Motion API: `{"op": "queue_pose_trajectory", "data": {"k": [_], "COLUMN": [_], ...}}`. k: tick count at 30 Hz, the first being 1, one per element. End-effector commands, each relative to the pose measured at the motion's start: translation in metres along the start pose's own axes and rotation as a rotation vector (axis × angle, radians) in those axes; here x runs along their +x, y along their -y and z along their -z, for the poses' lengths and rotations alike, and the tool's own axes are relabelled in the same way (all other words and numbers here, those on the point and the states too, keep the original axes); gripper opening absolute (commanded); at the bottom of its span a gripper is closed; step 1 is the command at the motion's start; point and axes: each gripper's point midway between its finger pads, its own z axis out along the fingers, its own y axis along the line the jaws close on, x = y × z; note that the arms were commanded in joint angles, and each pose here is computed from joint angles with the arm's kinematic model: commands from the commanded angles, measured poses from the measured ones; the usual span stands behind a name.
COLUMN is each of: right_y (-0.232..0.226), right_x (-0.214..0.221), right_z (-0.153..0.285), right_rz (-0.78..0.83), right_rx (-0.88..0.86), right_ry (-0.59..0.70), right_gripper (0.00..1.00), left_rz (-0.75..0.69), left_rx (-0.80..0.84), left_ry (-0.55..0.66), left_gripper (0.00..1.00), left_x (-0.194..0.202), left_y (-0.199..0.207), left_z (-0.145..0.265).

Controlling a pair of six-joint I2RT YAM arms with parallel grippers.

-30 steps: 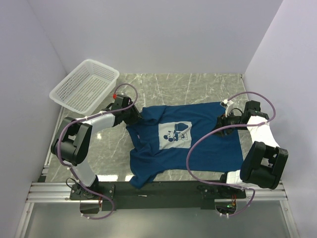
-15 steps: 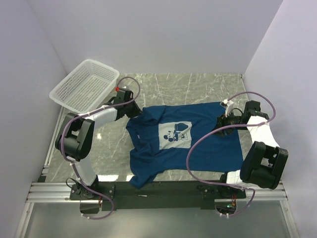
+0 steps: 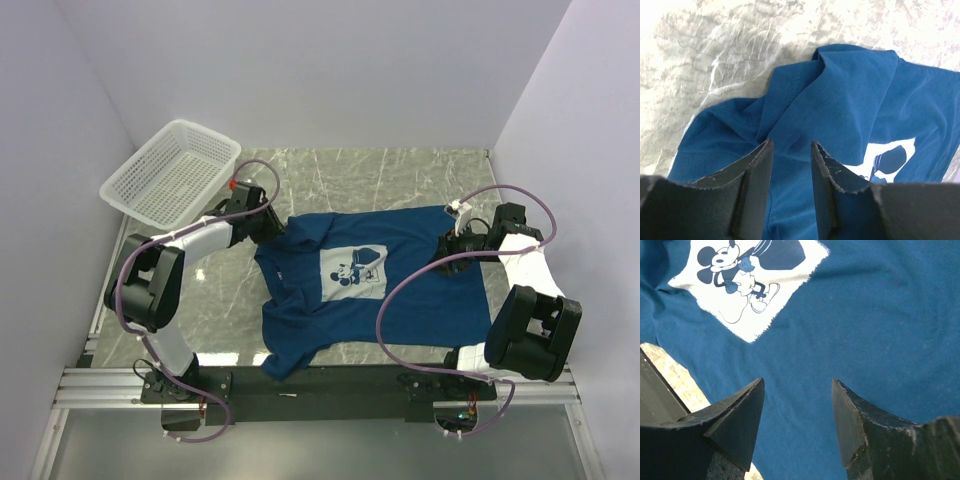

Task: Fold and stack the t-shirts
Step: Flatten the tshirt out

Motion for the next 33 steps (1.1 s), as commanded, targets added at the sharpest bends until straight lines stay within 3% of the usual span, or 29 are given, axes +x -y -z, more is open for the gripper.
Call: {"op": "queue_pose_trajectory", "data": {"k": [1,22,25,31,33], "right_y": [-0.001,0.000,-0.001,0.000,0.000], "right_x": [-0.011,-0.011,-0.011,-0.011,-0.011], "right_z": [0.003,0.004,0.004,0.004,0.004], "right_rz": [0.026,0.024,0.026,0.024,0.025], "right_rx": [0.006,0.014,0.014,0.013,0.013], "right_ry": [0.029,0.030,0.030,0.030,0.030], "right_gripper": [0.63,0.63,0.63,0.63,0.63], "left_rz": [0.029,0.027,0.025,0.005,-0.013], "left_rx": [0.008,-0.021,-0.021,0.008,0.027], "left_ry": [0.009,-0.022,-0.018,0.014,0.036], "left_gripper": [0.42,0.36,0.29,0.01,0.00], "left_x": [-0.001,-0.002,-0.005,-0.018,-0.026], "left_y": [0.002,0.000,0.002,0.014,0.022], "left_z": [0.004,-0.020,-0.022,-0.014,-0.008]}}
